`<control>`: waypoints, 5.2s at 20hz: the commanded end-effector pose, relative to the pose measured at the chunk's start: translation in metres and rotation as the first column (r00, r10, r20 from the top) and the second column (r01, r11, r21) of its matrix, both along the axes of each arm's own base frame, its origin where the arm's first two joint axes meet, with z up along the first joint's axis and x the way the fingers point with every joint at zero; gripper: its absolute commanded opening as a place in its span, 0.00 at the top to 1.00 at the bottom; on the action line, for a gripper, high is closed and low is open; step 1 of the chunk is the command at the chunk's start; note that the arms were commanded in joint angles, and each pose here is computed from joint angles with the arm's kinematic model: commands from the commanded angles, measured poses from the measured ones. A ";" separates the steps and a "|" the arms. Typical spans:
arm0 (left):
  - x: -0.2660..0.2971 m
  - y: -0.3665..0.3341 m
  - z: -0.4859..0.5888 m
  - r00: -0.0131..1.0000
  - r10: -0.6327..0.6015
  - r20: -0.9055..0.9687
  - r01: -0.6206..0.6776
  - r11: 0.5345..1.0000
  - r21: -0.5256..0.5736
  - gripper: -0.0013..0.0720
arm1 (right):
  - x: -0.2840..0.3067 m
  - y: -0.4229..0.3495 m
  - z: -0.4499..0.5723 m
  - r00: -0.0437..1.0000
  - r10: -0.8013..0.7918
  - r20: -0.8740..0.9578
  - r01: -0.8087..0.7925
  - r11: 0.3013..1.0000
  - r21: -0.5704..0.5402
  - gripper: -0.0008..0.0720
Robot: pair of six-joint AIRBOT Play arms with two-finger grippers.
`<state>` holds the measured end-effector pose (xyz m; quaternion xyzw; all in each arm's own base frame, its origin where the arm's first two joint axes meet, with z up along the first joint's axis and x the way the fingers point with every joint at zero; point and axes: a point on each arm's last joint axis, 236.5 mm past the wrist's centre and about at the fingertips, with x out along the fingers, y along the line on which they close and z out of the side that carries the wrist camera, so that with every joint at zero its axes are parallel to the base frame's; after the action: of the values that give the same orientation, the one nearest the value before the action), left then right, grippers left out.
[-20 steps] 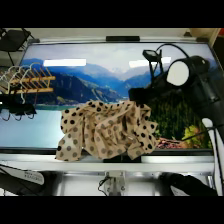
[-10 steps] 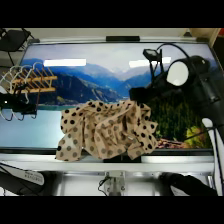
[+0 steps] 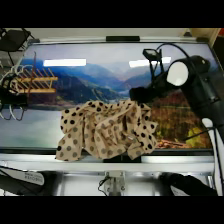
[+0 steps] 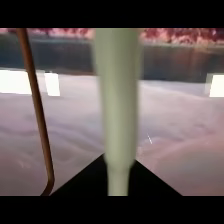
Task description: Fold the shirts.
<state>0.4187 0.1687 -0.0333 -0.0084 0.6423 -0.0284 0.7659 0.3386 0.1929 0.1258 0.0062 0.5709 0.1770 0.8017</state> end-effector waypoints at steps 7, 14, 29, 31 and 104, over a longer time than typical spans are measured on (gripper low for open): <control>0.026 -0.074 0.147 0.943 0.109 0.315 -0.096 0.994 -0.055 0.92 | 0.003 -0.022 -0.004 1.000 -0.005 0.012 0.006 0.995 -0.097 0.89; -0.105 -0.293 0.203 0.830 -0.488 0.270 0.513 0.858 -0.028 0.92 | 0.016 -0.056 0.003 0.996 -0.035 0.076 0.051 0.972 -0.228 0.89; -0.331 -0.358 0.102 0.456 -0.883 -0.117 0.868 0.469 -0.162 0.92 | 0.037 -0.102 0.038 0.978 -0.133 0.158 0.169 0.956 -0.239 0.89; -0.323 -0.366 0.084 0.495 -0.860 -0.125 0.844 0.510 -0.165 0.92 | 0.032 -0.103 0.040 0.979 -0.134 0.153 0.168 0.957 -0.238 0.89; -0.186 -0.414 0.026 0.365 -0.931 0.013 0.930 0.365 0.052 0.93 | 0.043 -0.080 -0.029 0.285 0.946 0.154 -0.945 0.304 -0.116 0.24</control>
<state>0.2314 -0.2454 -0.0071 0.3666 0.5228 -0.4395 0.6318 0.3795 0.1107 0.1060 -0.3544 0.3827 0.6048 0.6018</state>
